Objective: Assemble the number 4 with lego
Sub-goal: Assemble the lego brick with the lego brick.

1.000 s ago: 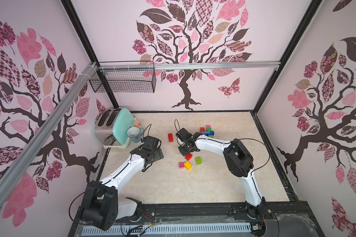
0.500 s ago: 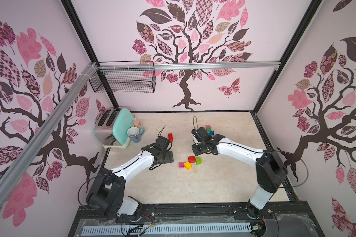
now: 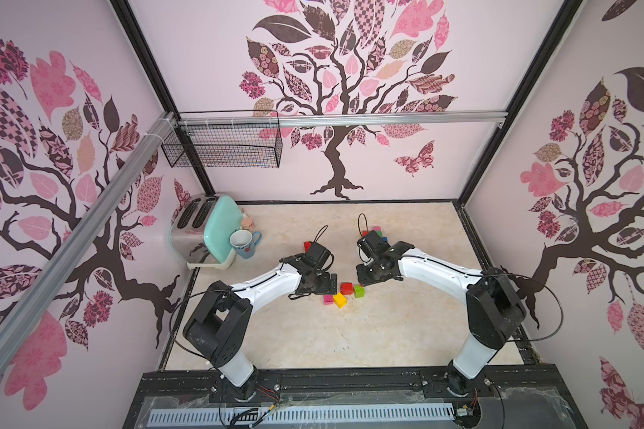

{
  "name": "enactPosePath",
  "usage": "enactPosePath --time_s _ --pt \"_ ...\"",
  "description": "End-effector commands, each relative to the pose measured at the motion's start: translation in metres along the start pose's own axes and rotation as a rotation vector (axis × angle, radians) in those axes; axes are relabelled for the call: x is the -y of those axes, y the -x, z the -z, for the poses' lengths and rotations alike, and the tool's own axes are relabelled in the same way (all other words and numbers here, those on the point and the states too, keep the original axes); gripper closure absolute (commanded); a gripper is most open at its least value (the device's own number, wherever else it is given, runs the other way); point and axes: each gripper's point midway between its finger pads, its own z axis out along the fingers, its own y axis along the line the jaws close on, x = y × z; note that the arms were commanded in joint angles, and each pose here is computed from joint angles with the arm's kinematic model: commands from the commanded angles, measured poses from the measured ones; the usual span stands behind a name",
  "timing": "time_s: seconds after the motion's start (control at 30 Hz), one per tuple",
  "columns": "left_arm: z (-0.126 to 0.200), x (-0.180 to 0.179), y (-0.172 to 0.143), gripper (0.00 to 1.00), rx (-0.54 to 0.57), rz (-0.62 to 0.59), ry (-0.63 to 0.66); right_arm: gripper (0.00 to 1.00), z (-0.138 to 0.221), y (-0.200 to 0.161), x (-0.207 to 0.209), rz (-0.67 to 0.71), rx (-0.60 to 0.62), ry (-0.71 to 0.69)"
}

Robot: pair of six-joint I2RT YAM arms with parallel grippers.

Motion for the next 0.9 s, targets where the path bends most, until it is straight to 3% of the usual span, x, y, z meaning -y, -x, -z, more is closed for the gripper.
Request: enactPosePath --time_s 0.0,0.43,0.87 --pt "0.002 0.006 0.011 0.02 0.015 -0.01 -0.003 1.0 -0.009 -0.009 0.003 -0.022 -0.059 -0.019" --pt "-0.002 -0.006 0.008 0.02 0.001 -0.016 0.061 1.0 -0.027 -0.037 0.004 -0.055 -0.149 -0.001" --pt "-0.003 -0.01 0.006 0.02 0.0 -0.02 0.075 1.0 -0.035 -0.059 0.014 -0.144 -0.176 -0.134"
